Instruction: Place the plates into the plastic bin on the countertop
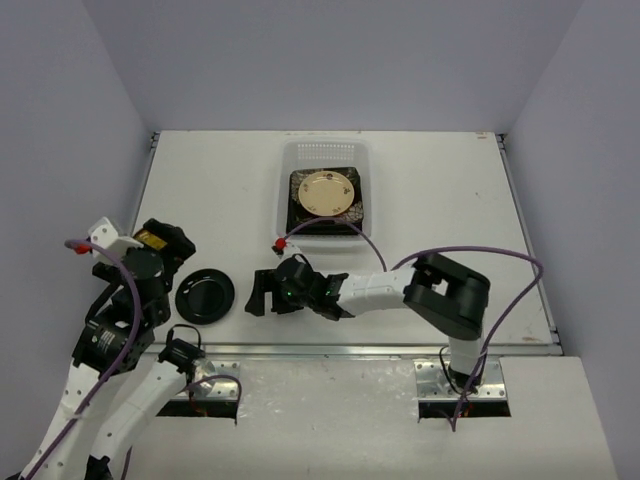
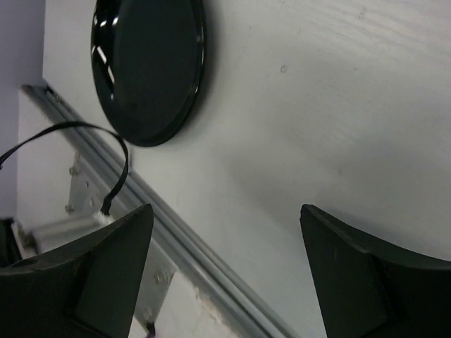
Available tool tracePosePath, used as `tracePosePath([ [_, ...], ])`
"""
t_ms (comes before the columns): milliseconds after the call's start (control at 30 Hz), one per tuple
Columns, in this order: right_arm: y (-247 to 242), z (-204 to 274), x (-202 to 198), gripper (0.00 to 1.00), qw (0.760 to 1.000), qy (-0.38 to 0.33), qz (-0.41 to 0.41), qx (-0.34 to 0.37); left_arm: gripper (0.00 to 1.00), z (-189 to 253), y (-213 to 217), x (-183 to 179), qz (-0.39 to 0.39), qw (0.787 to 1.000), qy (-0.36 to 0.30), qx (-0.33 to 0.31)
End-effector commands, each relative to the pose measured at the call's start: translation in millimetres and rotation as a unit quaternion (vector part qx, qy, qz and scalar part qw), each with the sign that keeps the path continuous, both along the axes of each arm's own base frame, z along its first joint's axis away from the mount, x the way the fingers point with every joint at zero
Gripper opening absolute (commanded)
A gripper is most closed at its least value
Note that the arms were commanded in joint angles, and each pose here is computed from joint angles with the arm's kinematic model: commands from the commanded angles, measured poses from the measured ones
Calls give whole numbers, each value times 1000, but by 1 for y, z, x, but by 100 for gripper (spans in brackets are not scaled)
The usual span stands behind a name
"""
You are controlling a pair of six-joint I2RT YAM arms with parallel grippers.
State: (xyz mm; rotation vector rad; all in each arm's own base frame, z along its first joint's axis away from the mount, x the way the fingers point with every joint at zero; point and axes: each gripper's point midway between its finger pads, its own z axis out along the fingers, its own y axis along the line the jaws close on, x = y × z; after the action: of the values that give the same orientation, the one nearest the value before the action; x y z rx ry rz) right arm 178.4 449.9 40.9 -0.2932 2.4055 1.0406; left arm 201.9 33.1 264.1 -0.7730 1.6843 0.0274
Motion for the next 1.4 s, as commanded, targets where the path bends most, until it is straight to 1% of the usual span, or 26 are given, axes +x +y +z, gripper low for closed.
tracePosePath([
  [0,54,24,36,80,988,7,-126,91,100,17,17,-17,40,997,-63,-22],
  [33,52,1,41,77,985,20,-156,70,100,20,17,-19,36,996,-74,-27],
  [133,66,-18,46,71,980,39,-188,60,100,20,16,-20,32,996,-76,-29],
  [200,72,-31,48,67,977,52,-198,53,100,20,14,-19,26,996,-75,-28],
  [233,76,-29,49,65,976,56,-201,56,100,21,14,-19,25,996,-76,-29],
  [267,75,-39,51,62,975,59,-207,48,100,20,14,-19,24,997,-74,-27],
  [367,76,-55,52,44,971,74,-223,39,100,20,12,-18,18,997,-75,-26],
  [400,76,-59,51,39,970,77,-226,37,100,21,12,-18,16,997,-76,-27],
  [533,75,-71,52,26,968,84,-234,29,100,23,10,-19,8,996,-86,-29],
  [600,77,-73,51,15,968,90,-233,32,100,26,10,-21,2,995,-95,-30],
  [633,77,-74,50,5,968,92,-233,33,100,26,9,-21,1,995,-96,-30],
  [667,78,-73,51,2,967,93,-233,36,100,26,9,-21,0,995,-98,-30],
  [700,79,-71,51,0,967,94,-233,41,100,27,10,-22,-1,994,-101,-31],
  [833,80,-50,50,0,969,83,-223,66,100,29,10,-24,-2,994,-106,-33],
  [900,71,-25,47,0,971,67,-213,84,100,29,10,-24,-4,994,-106,-31],
  [967,60,5,43,0,975,28,-196,99,100,29,9,-22,-6,994,-105,-30],
  [1000,57,36,43,0,975,10,-188,122,100,28,8,-22,-7,994,-103,-29],
  [1100,39,80,45,0,973,-29,-176,144,100,27,6,-19,-10,995,-98,-27],
  [1133,25,93,47,0,973,-47,-171,145,100,25,5,-18,-12,995,-94,-25],
  [1167,21,113,52,0,970,-52,-172,164,100,25,5,-17,-12,995,-93,-25],
  [1200,6,129,58,0,969,-66,-165,170,100,25,3,-16,-15,996,-90,-24],
  [1267,-18,150,67,0,968,-85,-158,177,100,24,1,-13,-21,996,-87,-23],
  [1367,-66,177,101,0,960,-123,-192,163,100,24,-6,-7,-37,996,-83,-17],
])
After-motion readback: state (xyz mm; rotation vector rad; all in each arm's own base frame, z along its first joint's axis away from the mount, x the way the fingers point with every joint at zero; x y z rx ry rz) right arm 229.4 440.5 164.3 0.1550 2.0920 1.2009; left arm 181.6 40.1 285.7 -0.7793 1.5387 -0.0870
